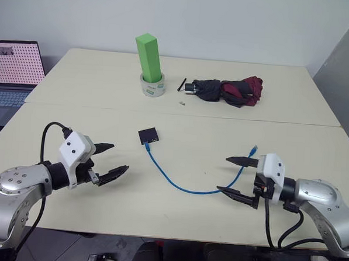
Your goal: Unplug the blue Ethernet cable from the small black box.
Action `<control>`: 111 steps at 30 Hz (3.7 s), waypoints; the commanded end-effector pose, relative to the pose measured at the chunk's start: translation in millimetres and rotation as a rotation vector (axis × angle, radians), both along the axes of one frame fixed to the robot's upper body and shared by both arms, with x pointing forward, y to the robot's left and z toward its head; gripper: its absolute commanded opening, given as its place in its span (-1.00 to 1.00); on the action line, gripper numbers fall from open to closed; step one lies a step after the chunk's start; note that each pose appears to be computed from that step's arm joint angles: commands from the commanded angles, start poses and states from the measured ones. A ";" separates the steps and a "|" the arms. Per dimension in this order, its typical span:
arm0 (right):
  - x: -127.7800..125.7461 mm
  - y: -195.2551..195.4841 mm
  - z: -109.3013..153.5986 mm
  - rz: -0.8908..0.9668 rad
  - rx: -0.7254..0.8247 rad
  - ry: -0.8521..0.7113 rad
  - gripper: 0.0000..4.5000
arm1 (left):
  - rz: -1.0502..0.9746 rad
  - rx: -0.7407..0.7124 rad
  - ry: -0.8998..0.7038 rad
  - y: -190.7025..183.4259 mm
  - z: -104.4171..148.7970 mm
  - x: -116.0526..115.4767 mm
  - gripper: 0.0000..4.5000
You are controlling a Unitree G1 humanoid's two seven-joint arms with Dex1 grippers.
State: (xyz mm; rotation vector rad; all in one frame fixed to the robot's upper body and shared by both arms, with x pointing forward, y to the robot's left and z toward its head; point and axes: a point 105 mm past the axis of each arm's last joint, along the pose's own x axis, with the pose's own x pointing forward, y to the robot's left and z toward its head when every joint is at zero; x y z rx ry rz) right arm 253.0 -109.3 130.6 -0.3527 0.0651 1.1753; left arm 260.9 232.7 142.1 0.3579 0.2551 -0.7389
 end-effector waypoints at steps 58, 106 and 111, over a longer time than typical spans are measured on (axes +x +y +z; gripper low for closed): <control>25.9 -29.0 -44.1 -0.191 -0.348 0.109 -0.22 | -0.298 -0.040 0.097 -42.7 -9.8 -12.7 1.00; 36.1 85.8 35.5 0.301 -0.291 -1.094 -0.94 | -0.346 -0.618 0.304 -94.2 18.9 18.1 1.00; 35.6 86.7 36.8 0.301 -0.281 -1.104 -0.94 | -0.369 -0.633 0.315 -98.9 18.9 17.8 0.84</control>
